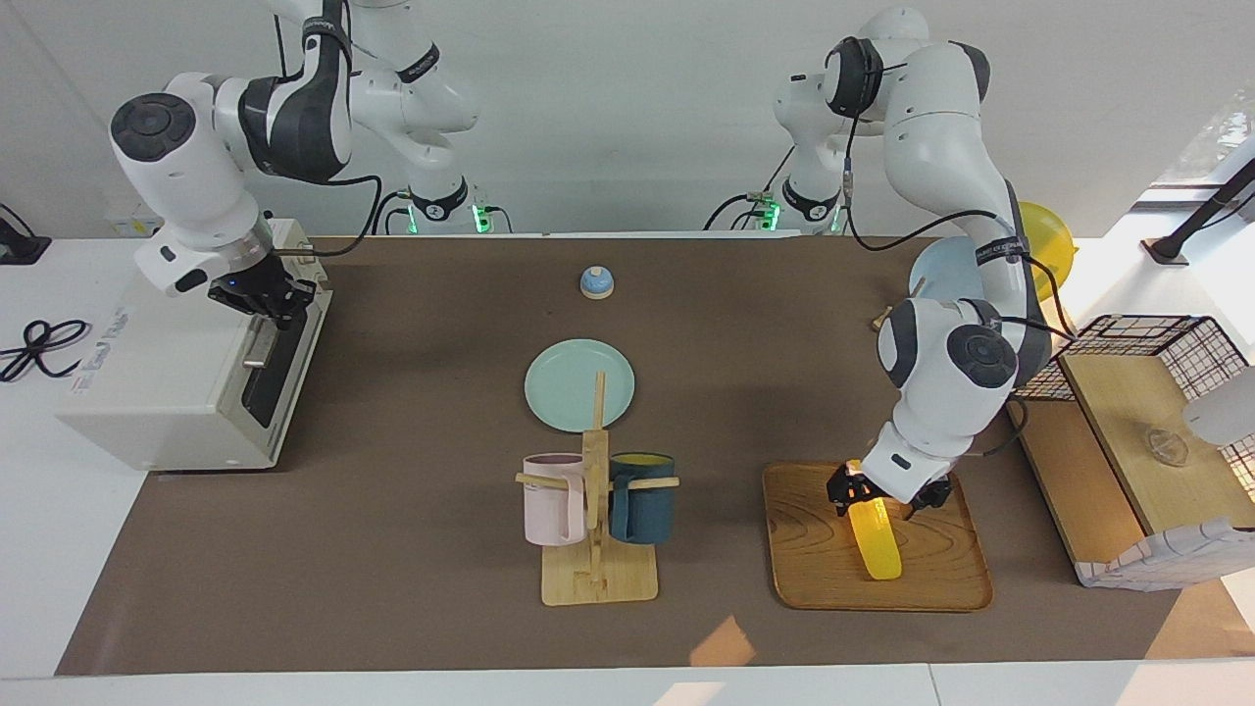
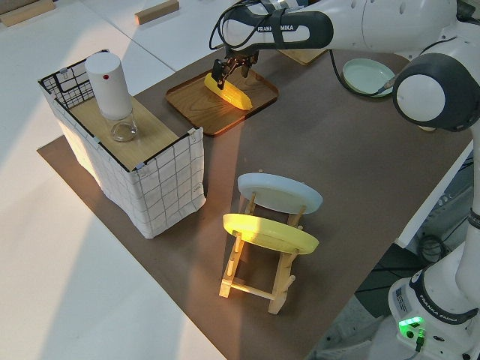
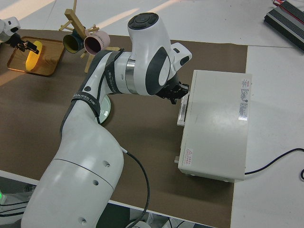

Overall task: Put corn in oven
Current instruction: 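Grasp the corn with the left gripper while the right gripper opens the oven door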

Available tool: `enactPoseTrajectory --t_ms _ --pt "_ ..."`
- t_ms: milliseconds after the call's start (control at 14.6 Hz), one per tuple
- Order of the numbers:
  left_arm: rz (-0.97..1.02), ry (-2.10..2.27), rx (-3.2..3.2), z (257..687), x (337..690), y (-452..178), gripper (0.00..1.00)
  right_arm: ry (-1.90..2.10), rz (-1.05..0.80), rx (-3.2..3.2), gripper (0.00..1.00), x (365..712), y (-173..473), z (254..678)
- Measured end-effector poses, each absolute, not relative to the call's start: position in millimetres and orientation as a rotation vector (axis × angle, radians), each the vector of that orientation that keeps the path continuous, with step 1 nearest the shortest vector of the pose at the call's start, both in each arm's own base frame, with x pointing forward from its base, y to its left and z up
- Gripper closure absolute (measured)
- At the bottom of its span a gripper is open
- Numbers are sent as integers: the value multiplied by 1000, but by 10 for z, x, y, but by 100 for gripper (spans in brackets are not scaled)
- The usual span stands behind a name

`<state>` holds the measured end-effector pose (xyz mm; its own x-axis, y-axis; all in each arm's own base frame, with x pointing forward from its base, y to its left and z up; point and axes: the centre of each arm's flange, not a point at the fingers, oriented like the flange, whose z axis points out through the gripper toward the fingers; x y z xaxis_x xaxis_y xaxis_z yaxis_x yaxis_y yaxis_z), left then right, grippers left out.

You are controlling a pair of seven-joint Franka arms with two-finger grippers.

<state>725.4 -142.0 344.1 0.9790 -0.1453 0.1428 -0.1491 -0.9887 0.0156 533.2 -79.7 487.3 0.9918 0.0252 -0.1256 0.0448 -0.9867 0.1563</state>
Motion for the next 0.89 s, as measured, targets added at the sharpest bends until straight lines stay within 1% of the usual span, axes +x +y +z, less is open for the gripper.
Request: enactPoseTrajectory --t_ms 205,548,684,753,821,890 --pt "223 -218 3101 3379 7276 -1362 0 81 -209 2955 99 5305 -873 4811" --pt "169 -205 3096 3105 7275 -1374 0 126 -239 2936 99 5255 -1001 4709" --pt "164 -203 3097 3071 7276 -1371 0 129 -236 2935 99 5255 -993 4705" --pt "163 -202 3097 3071 7276 -1367 4 132 -234 2935 99 5253 -983 4701" --pt "161 -201 3097 3070 7275 -1368 6 138 -233 2937 99 5251 -959 4691" --pt "160 -202 3097 3070 7274 -1370 15 143 -229 2945 99 5249 -922 4680"
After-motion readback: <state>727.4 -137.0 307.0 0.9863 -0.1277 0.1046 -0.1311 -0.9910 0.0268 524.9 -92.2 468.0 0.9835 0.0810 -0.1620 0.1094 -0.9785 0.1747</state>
